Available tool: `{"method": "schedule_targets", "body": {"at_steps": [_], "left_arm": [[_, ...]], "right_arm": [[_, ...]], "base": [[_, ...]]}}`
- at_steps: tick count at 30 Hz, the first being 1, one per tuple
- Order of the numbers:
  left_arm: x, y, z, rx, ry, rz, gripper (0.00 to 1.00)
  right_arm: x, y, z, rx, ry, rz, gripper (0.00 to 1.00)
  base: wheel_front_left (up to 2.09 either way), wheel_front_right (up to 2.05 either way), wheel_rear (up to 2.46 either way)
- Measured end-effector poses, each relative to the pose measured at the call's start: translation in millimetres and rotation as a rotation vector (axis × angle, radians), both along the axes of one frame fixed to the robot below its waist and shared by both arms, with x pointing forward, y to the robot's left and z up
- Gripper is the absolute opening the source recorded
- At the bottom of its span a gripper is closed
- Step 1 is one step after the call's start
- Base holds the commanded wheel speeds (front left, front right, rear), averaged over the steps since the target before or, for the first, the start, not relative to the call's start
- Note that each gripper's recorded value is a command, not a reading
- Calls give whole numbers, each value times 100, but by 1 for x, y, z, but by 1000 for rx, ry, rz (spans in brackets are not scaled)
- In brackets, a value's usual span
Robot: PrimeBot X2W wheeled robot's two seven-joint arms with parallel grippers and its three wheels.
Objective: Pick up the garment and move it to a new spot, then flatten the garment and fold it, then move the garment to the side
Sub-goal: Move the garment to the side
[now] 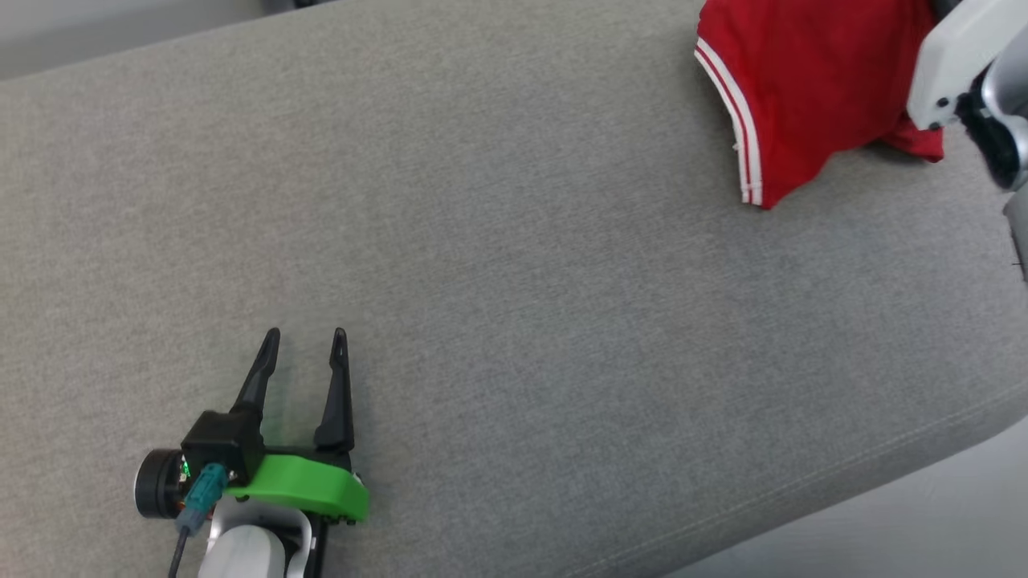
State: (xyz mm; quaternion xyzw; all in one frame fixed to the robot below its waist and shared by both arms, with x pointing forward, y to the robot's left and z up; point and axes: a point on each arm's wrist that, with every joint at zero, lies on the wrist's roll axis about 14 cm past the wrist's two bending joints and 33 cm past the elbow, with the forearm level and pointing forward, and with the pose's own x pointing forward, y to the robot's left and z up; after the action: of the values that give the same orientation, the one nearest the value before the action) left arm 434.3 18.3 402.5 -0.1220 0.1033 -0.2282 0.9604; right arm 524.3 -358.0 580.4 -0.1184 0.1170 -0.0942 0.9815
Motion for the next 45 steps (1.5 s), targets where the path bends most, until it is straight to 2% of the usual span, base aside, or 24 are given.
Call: {"method": "schedule_targets", "body": {"at_steps": [3, 8, 13, 14, 15, 16, 20, 25, 35, 39, 45], "left_arm": [[5, 5, -3, 2, 1, 14, 100], [10, 13, -13, 11, 15, 30, 100], [14, 22, -23, 19, 30, 52, 100], [14, 25, -26, 25, 34, 57, 100], [14, 27, -28, 29, 37, 60, 100], [14, 30, -30, 33, 41, 66, 100], [14, 38, -34, 41, 49, 84, 100], [13, 42, -33, 48, 49, 98, 100], [13, 42, -6, 21, -1, 109, 100], [10, 48, 11, 15, -35, 131, 100], [0, 67, 35, 14, -76, 192, 100]], "right_arm": [[3, -18, -9, -13, 34, -42, 0], [8, -55, -12, -109, 61, -106, 0], [12, -79, -32, -136, 94, -164, 0], [13, -83, -37, -140, 99, -175, 18], [13, -86, -42, -144, 107, -183, 44], [12, -90, -48, -146, 118, -197, 100], [8, -99, -71, -140, 152, -236, 100], [12, -81, -87, -119, 153, -218, 100], [24, -27, -62, -102, 21, -95, 100], [25, -1, -41, -89, -69, -34, 100], [14, 43, -19, 14, -216, 34, 100]], "base": [[0, 0, 0], [0, 0, 0], [0, 0, 0], [0, 0, 0], [0, 0, 0], [0, 0, 0], [0, 0, 0], [0, 0, 0], [0, 0, 0], [0, 0, 0], [0, 0, 0]]}}
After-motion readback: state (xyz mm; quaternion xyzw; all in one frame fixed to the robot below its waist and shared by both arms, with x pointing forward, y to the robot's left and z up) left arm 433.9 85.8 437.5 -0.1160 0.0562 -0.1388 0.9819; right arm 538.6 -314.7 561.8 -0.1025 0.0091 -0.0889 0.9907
